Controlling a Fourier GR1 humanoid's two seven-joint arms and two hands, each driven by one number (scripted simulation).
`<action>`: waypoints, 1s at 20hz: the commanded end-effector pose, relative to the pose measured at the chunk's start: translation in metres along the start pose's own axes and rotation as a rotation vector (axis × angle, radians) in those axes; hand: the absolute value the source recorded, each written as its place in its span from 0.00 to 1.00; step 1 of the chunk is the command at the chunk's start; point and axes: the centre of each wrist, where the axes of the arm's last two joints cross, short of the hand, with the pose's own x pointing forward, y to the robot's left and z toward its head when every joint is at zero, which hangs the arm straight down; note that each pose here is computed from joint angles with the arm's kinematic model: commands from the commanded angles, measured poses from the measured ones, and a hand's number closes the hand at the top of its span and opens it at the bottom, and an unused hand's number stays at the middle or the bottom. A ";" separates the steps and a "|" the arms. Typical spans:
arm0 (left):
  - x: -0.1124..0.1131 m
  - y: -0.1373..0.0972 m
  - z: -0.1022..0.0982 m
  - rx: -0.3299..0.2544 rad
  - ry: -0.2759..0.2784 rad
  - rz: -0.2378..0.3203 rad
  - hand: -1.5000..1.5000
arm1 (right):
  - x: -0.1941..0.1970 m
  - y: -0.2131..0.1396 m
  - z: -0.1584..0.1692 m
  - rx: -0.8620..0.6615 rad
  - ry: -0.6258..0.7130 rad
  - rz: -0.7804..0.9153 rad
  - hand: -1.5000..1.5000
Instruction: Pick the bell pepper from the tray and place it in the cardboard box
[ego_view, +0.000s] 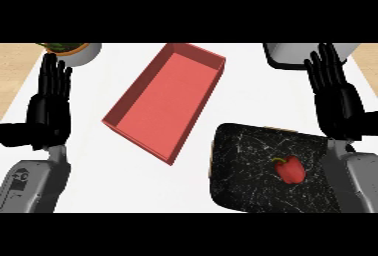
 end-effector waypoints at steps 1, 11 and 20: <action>-0.004 0.015 0.019 -0.007 0.051 -0.106 0.50 | -0.006 -0.005 0.016 0.140 0.010 0.001 0.00; -0.056 0.091 0.054 -0.037 0.386 -0.508 0.50 | 0.003 -0.039 0.039 0.980 -0.108 0.455 0.00; -0.048 0.090 0.041 -0.062 0.395 -0.532 0.50 | -0.009 -0.135 0.028 1.038 -0.327 0.357 0.00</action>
